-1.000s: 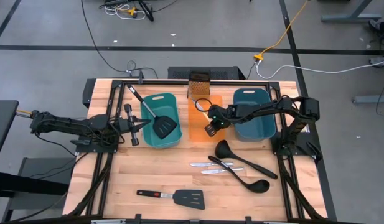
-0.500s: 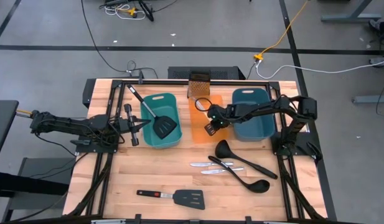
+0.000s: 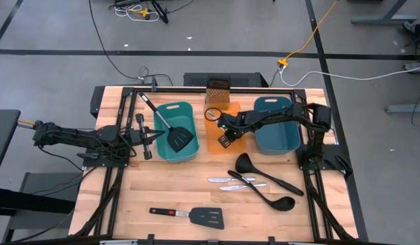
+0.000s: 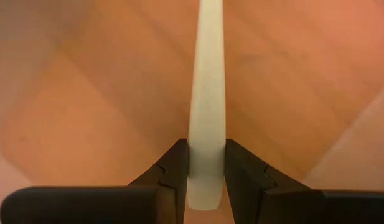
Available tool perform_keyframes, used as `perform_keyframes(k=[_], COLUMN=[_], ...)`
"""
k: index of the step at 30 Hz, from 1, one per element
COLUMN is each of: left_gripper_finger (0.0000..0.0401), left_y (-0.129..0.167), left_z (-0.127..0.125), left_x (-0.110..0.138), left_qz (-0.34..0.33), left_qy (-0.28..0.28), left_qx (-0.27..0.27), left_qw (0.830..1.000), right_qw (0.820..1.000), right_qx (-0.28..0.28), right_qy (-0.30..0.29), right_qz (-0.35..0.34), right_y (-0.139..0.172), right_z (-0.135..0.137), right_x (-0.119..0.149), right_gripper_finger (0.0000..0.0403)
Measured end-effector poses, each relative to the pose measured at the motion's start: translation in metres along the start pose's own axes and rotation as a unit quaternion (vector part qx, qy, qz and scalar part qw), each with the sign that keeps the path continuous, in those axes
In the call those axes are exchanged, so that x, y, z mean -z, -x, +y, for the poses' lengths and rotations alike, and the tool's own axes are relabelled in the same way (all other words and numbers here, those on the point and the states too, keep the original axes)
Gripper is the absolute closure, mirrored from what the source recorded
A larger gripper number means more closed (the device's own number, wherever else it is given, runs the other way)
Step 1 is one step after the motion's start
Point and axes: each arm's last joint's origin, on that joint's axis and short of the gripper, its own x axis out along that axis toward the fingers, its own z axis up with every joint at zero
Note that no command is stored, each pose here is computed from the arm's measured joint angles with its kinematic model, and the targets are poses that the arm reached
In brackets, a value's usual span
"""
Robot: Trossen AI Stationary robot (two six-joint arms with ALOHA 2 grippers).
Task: Pick & Place Kitchen Items
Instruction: Put the yellow table knife into the orange bin
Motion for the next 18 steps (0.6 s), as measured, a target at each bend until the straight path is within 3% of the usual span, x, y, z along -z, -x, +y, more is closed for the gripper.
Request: perform_keyframes(k=[10, 18], left_gripper_finger=[0.0385, 0.0385], left_y=[0.0, 0.0], left_z=[0.0, 0.0], left_x=[0.0, 0.0], left_qz=[0.0, 0.0], left_qy=[-0.001, -0.001], left_qx=[0.0, 0.0], left_qw=[1.0, 1.0], right_qw=[1.0, 1.0], right_qx=[0.011, 0.008], right_qy=[0.004, 0.007], right_qz=[0.019, 0.021], right_y=[-0.0094, -0.0103], right_z=[0.0028, 0.003], right_x=[-0.0027, -0.0022], right_gripper_finger=[0.0316, 0.0233])
